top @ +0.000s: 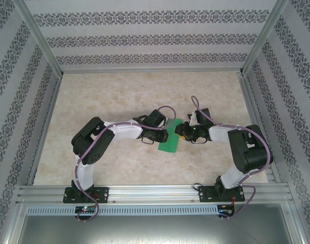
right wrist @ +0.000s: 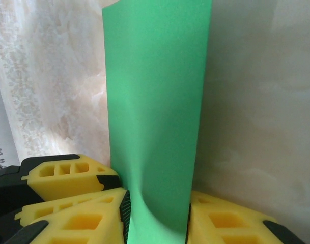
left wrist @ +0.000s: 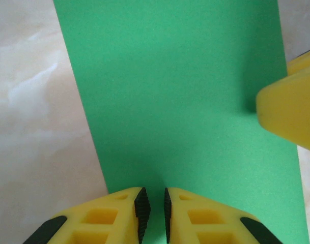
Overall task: Fold a paper plane with a square sheet of paper (pick it up from the middle)
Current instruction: Pick up the paper from the center of the table.
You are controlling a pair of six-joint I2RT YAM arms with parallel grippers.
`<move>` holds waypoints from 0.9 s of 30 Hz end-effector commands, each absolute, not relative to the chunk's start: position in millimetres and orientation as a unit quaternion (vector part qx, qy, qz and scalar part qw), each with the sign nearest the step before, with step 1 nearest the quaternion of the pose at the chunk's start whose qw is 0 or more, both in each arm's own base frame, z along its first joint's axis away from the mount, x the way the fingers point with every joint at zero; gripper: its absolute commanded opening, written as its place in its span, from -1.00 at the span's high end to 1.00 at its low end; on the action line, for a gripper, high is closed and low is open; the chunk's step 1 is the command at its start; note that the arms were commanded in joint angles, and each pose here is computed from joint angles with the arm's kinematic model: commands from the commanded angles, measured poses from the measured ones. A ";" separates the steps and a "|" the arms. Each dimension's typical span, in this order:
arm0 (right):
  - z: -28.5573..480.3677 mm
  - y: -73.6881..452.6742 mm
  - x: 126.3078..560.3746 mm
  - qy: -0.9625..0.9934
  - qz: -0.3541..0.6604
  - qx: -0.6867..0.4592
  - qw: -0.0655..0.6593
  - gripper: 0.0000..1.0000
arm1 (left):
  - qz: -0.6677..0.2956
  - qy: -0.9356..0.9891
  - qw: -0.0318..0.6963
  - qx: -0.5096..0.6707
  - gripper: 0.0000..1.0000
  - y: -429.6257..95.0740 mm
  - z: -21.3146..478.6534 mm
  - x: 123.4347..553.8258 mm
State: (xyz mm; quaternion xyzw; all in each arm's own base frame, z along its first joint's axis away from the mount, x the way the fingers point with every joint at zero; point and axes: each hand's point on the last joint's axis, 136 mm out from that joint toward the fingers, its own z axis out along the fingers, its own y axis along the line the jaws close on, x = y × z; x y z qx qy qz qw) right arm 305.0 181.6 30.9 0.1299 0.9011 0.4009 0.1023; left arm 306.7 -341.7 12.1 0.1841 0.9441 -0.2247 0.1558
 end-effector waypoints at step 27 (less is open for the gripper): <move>82.7 208.7 310.3 0.868 0.476 0.070 0.126 0.99 | -0.173 0.962 0.106 0.185 -0.05 -304.7 61.7 278.9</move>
